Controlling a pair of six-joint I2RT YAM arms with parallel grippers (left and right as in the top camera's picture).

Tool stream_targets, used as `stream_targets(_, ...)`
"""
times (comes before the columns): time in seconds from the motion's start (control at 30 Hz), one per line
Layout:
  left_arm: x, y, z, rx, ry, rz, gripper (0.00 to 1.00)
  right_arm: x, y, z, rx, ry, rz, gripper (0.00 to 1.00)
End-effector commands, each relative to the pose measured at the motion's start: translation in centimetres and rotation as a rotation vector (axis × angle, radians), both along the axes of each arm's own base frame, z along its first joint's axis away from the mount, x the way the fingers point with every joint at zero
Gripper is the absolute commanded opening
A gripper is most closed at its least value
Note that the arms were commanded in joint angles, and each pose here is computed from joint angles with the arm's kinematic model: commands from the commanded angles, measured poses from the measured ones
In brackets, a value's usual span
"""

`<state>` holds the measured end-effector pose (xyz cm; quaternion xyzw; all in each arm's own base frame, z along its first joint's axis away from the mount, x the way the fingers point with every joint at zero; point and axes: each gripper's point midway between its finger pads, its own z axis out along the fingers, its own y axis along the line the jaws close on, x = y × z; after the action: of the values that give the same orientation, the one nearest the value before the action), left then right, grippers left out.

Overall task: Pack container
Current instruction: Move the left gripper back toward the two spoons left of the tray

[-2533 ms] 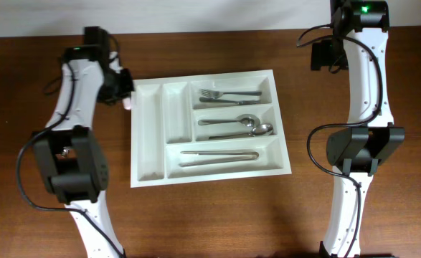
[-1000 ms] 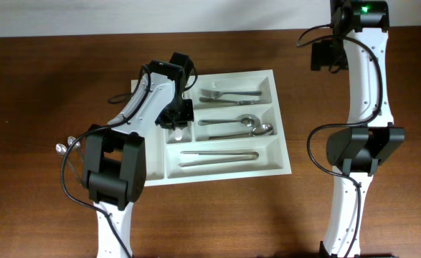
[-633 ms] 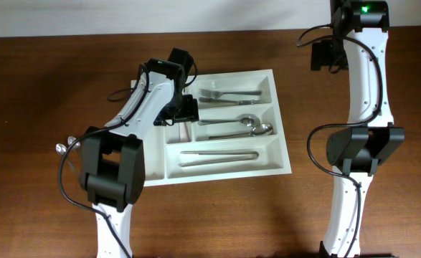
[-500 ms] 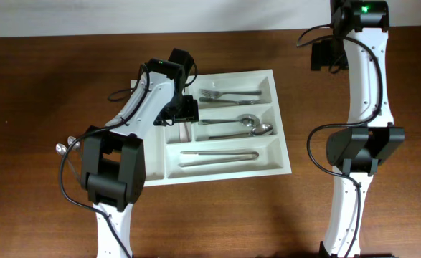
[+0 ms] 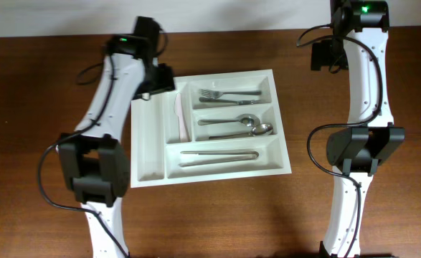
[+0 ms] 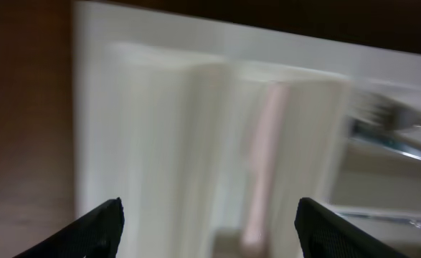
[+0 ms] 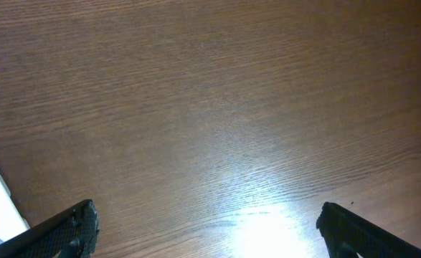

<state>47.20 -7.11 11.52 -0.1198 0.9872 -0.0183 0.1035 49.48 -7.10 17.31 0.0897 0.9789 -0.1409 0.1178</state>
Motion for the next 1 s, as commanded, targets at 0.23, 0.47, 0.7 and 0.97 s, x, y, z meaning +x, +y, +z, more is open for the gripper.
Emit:
stream_targets(0.23,-2.9,14.2,-0.3,0.13,0.11,0.442,0.81,0.0,-0.2,1.9,-0.021,-0.047,-0.014,0.99)
stream_targets(0.47,-4.7,17.9,0.2,0.18,0.148,0.505,0.8,0.0,-0.2,1.9,-0.022,-0.047,-0.014,0.99)
stream_targets(0.7,-6.0,17.6,5.1,0.228,0.072,0.482,0.8,0.0,-0.2,1.9,-0.021,-0.047,-0.014,0.99)
stream_targets(0.97,-8.8,17.2,10.0,0.224,0.012,0.488,0.8,0.0,-0.2,1.9,-0.021,-0.047,-0.014,0.99)
